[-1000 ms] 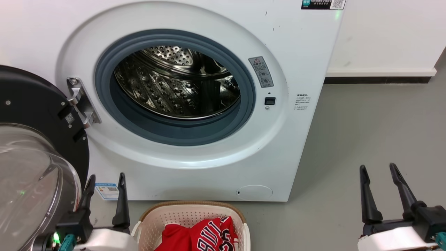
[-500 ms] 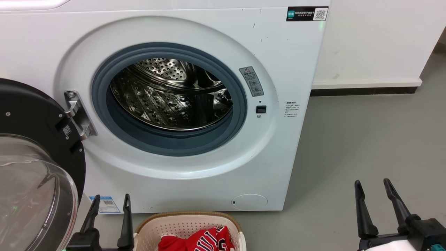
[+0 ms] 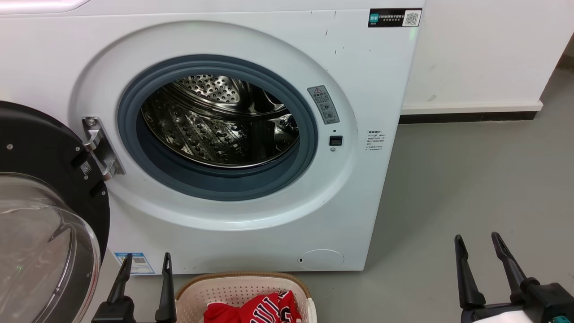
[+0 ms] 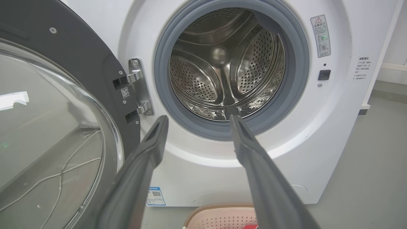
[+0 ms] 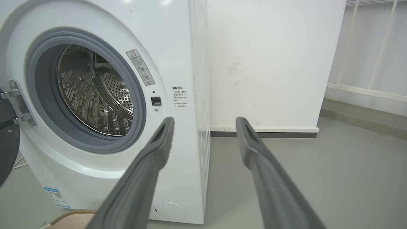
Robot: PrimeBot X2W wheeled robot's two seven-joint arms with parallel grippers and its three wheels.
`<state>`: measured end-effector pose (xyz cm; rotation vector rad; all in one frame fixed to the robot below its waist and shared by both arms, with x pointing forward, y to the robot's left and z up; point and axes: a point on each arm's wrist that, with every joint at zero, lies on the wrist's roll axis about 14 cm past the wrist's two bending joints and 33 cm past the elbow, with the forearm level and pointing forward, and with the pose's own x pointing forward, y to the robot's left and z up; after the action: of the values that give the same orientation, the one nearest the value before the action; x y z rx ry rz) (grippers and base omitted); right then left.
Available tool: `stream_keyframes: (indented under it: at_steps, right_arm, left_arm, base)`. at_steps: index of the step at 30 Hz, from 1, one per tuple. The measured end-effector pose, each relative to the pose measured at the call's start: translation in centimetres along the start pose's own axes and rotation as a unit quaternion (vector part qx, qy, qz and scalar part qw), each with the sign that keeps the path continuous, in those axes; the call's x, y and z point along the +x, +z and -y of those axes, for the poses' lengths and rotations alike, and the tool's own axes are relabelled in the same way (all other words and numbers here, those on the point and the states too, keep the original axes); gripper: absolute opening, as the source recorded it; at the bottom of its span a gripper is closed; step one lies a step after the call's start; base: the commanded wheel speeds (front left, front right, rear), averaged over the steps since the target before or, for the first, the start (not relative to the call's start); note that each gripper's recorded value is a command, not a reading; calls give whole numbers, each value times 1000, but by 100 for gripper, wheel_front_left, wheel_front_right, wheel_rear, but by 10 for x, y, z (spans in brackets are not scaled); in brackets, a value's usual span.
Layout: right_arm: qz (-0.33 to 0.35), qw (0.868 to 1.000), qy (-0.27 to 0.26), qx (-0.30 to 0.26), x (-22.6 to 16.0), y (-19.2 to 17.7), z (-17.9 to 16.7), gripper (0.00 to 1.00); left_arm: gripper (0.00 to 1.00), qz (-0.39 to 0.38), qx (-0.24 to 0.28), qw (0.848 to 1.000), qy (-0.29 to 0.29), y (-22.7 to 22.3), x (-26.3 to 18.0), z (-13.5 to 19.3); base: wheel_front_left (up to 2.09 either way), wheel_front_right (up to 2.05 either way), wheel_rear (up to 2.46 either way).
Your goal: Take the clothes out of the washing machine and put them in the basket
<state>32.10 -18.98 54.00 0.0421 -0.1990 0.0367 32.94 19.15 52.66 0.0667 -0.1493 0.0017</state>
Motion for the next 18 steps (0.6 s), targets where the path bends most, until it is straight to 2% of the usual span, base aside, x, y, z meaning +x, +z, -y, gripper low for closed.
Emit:
stream_keyframes:
  at_steps: [18]
  right_arm:
    - [-4,1000,-4,0,-1,-2,2,100]
  left_arm:
    - [100,0,-2,1000,-1,0,3,2]
  base:
    - [0,0,0]
